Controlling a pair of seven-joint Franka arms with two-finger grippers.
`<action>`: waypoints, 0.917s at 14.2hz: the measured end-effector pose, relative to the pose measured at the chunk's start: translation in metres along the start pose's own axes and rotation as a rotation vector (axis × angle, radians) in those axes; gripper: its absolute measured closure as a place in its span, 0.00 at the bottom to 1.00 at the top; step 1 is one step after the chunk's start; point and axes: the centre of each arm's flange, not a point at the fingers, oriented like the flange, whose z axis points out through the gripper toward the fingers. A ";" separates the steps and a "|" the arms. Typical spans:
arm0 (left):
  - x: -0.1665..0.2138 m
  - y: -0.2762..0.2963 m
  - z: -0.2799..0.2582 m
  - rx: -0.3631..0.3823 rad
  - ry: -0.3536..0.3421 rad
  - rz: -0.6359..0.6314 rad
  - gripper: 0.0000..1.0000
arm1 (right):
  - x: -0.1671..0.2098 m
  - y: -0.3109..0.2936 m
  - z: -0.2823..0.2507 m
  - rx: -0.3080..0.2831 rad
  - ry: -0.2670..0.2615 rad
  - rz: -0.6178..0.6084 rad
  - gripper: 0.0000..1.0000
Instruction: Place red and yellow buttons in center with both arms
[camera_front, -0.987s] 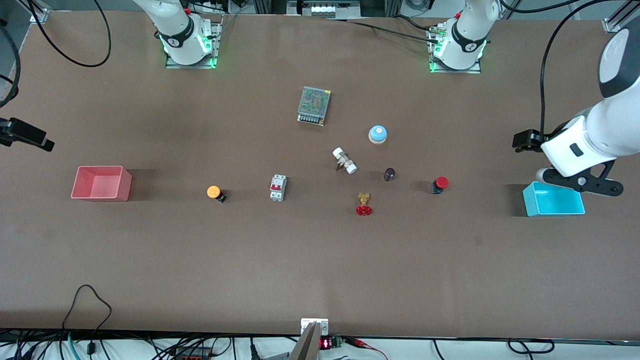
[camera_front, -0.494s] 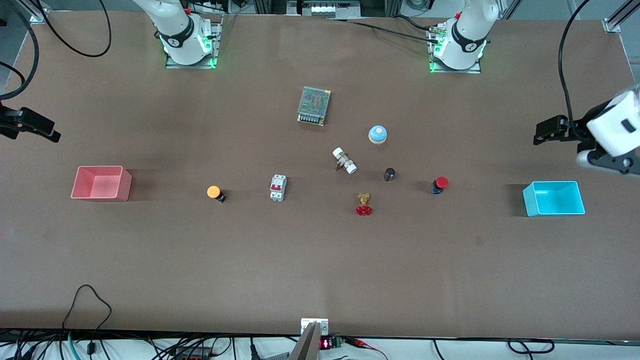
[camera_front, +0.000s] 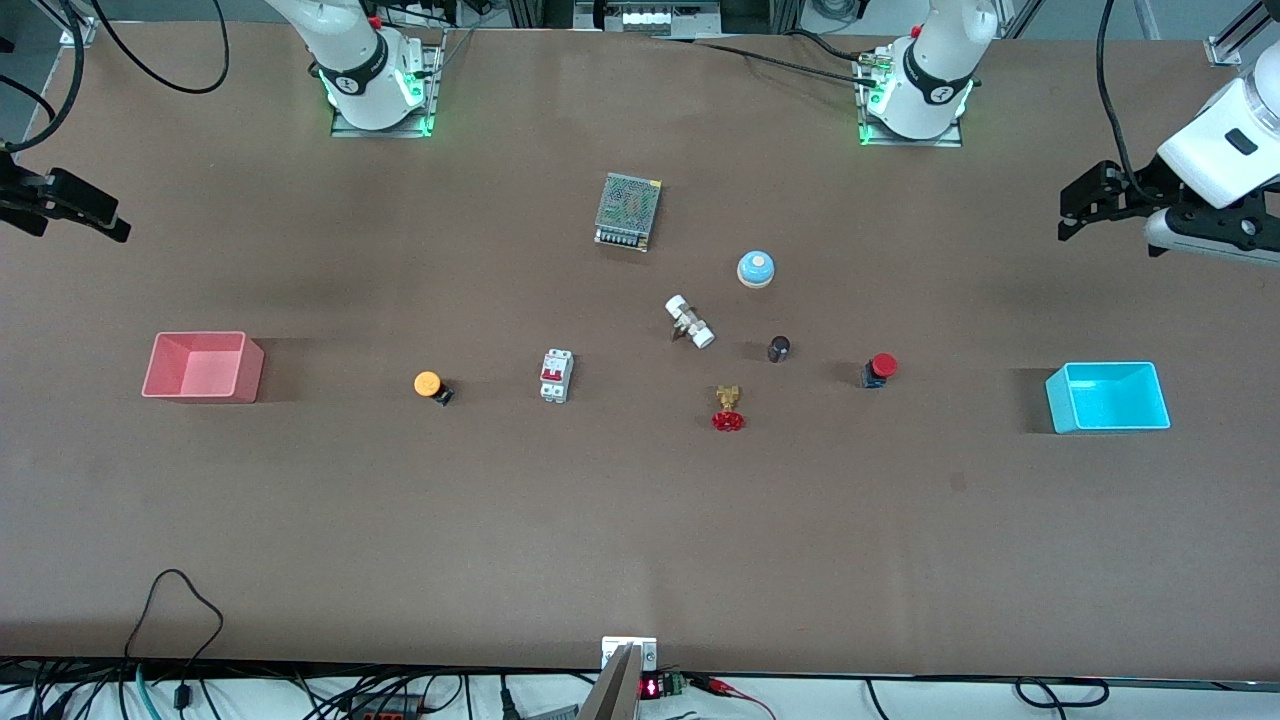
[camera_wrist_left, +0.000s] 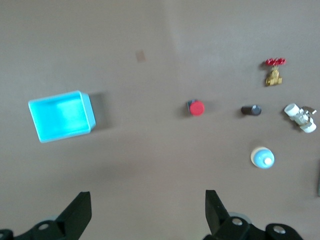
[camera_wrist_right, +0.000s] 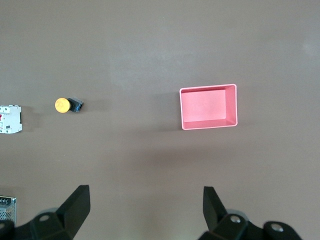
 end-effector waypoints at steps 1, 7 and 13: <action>-0.002 0.003 -0.002 -0.001 -0.020 -0.038 0.00 | 0.000 -0.001 -0.001 -0.002 0.001 -0.002 0.00; 0.001 0.032 -0.004 0.003 -0.037 -0.042 0.00 | 0.000 -0.005 0.000 -0.011 -0.001 -0.012 0.00; 0.012 0.031 -0.005 0.001 -0.031 -0.043 0.00 | -0.003 -0.005 -0.003 -0.010 -0.007 -0.012 0.00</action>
